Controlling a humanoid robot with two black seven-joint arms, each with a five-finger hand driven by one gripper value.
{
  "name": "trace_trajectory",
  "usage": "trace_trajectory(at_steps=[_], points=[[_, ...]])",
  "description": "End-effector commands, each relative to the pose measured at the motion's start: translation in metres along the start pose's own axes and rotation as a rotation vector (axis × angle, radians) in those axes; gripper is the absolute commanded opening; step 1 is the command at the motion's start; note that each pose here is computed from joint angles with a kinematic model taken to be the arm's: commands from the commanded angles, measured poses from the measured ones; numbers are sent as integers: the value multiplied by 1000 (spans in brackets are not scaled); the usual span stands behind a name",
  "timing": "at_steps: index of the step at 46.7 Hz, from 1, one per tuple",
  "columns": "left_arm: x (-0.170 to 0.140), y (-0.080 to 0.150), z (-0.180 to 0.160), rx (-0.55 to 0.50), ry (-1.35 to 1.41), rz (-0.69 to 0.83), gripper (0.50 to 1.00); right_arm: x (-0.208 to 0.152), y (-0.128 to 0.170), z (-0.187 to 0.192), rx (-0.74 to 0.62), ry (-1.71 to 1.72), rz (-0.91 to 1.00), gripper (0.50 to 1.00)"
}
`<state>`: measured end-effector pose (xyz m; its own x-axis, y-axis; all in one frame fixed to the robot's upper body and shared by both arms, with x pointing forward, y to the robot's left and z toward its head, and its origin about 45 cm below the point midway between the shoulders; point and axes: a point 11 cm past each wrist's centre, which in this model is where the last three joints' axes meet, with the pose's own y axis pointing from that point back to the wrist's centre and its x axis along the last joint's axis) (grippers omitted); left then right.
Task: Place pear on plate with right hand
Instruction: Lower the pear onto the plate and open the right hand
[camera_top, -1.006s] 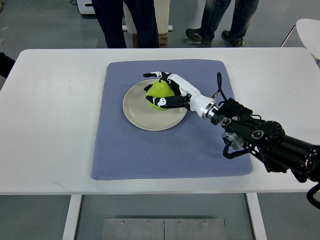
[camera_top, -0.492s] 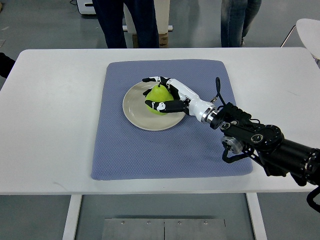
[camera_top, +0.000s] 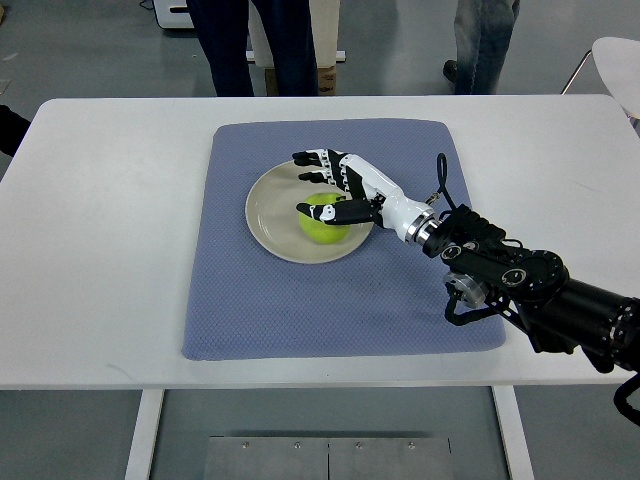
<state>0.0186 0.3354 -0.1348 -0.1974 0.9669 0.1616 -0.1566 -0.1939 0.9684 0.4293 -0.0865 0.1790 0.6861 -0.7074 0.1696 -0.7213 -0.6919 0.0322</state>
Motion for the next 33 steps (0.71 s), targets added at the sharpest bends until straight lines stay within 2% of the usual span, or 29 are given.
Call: trace_trajectory(at_steps=[1,22,33], points=[[0,0,0,0,-1,0,1000,0,0,0,0,0,0,983],[0,0,0,0,0,0,1000,8,0,1,-16,14,17,995],[0,0,0,0,0,0,1000,28,4,5,-36,37,54,998]])
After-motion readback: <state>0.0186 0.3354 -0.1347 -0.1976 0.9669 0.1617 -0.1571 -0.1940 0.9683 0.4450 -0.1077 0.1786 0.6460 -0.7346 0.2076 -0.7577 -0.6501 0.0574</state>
